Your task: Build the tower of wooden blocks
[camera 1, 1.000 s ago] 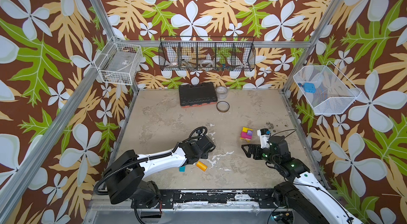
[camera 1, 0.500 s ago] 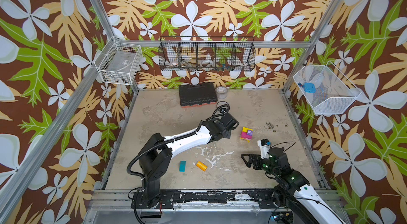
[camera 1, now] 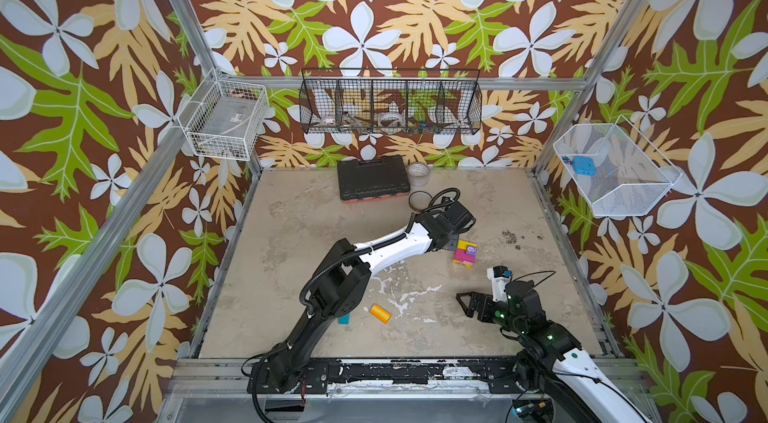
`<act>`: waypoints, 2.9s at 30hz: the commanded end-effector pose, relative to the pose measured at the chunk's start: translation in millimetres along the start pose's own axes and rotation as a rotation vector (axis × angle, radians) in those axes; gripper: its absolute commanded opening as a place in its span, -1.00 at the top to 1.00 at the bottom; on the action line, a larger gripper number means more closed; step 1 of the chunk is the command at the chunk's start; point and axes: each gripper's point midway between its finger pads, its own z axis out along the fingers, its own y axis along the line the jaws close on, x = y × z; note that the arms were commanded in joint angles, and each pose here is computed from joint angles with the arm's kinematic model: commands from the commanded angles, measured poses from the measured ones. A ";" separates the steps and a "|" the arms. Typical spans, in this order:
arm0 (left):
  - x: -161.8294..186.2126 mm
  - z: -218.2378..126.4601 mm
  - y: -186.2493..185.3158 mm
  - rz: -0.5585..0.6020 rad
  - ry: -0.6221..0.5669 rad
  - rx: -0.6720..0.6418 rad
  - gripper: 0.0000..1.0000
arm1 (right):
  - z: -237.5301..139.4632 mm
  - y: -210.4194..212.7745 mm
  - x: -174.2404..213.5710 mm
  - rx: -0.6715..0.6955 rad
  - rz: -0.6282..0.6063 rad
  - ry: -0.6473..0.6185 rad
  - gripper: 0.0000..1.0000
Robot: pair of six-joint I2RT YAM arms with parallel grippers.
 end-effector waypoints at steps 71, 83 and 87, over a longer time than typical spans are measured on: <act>4.0 8.3 -59.1 0.001 0.043 0.105 0.73 | -14.7 -47.4 -31.6 0.230 0.140 -0.176 -0.42; 4.7 9.4 -63.2 0.004 0.045 0.122 0.28 | -14.3 -46.6 -31.8 0.225 0.137 -0.176 -0.42; 4.4 8.3 -64.2 0.006 0.044 0.125 0.20 | -14.2 -46.6 -31.6 0.225 0.137 -0.174 -0.42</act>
